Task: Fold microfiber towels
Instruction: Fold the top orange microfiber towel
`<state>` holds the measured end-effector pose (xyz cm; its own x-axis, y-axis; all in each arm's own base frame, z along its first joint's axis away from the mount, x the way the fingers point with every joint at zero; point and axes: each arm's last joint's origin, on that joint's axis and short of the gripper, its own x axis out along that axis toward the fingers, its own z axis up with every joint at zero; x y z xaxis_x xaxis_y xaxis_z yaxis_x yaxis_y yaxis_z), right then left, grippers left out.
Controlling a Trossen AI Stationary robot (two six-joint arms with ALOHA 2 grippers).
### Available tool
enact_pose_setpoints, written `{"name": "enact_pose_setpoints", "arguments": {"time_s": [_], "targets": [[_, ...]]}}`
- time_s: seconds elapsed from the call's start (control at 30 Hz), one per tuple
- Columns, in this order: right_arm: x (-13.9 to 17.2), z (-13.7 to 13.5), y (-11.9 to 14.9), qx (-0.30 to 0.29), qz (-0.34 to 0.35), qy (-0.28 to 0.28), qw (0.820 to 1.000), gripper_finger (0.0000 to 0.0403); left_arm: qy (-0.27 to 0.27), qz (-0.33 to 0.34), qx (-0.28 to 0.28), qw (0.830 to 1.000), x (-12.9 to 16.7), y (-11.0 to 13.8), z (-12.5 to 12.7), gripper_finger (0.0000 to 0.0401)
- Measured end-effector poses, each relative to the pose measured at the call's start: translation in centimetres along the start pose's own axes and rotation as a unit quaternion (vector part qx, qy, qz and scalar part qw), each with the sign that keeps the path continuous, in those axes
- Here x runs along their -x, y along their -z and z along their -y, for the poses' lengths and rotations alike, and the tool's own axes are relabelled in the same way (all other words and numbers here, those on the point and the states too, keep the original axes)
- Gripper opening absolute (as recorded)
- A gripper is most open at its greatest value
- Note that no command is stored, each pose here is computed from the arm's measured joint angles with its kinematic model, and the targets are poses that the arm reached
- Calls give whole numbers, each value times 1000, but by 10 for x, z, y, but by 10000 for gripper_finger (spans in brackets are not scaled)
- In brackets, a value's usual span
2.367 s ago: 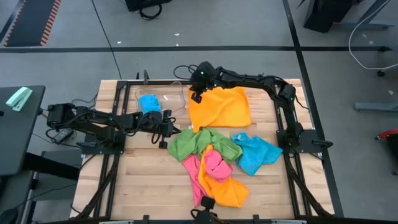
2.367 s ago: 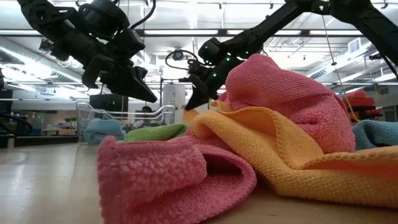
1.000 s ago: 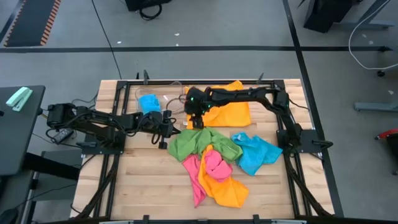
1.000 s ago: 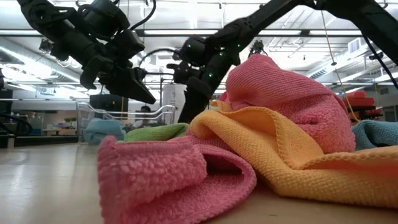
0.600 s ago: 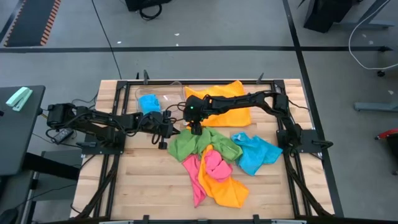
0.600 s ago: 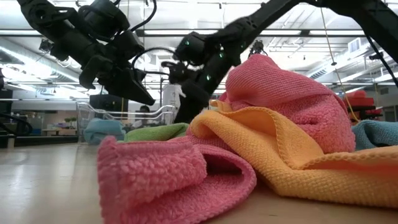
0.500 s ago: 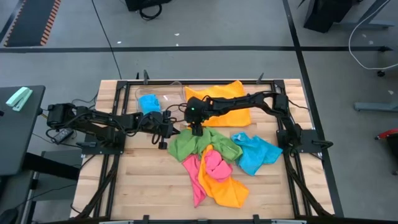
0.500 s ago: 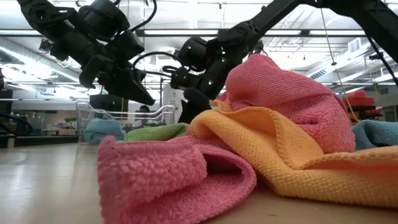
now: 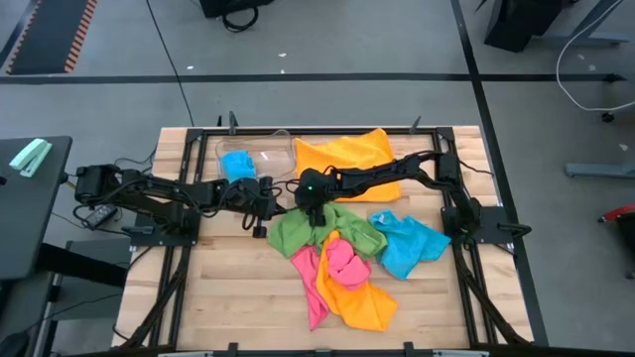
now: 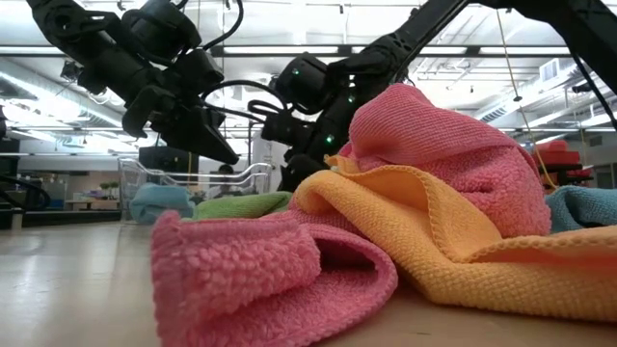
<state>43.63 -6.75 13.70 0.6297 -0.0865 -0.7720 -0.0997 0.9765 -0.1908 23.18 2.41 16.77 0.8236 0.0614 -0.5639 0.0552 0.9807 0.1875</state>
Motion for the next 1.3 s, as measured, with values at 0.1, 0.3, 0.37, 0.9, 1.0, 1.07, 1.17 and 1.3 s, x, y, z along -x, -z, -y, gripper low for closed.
{"name": "enact_pose_setpoints", "arguments": {"time_s": [0.1,0.3,0.37,0.9,1.0,1.07,1.17,1.3], "targets": [[-1,0,2,4,-6,8,1000,179,0,0,0,1000,0,0,0,24],[-1,0,1,13,-3,13,1000,173,0,0,0,1000,0,0,0,31],[-1,1,1,13,-3,15,1000,160,0,0,0,1000,0,0,0,31],[-1,6,4,4,-3,11,1000,39,1,-4,3,1000,0,1,0,29],[2,8,3,-7,-4,12,1000,39,2,-7,4,1000,0,1,0,31],[8,10,1,-10,0,15,1000,39,2,-6,5,1000,0,1,0,30],[19,13,-5,-12,6,24,1000,38,2,-8,5,1000,0,1,0,26],[29,13,-6,-13,-8,33,999,38,2,-9,5,1000,0,2,0,24]]}}
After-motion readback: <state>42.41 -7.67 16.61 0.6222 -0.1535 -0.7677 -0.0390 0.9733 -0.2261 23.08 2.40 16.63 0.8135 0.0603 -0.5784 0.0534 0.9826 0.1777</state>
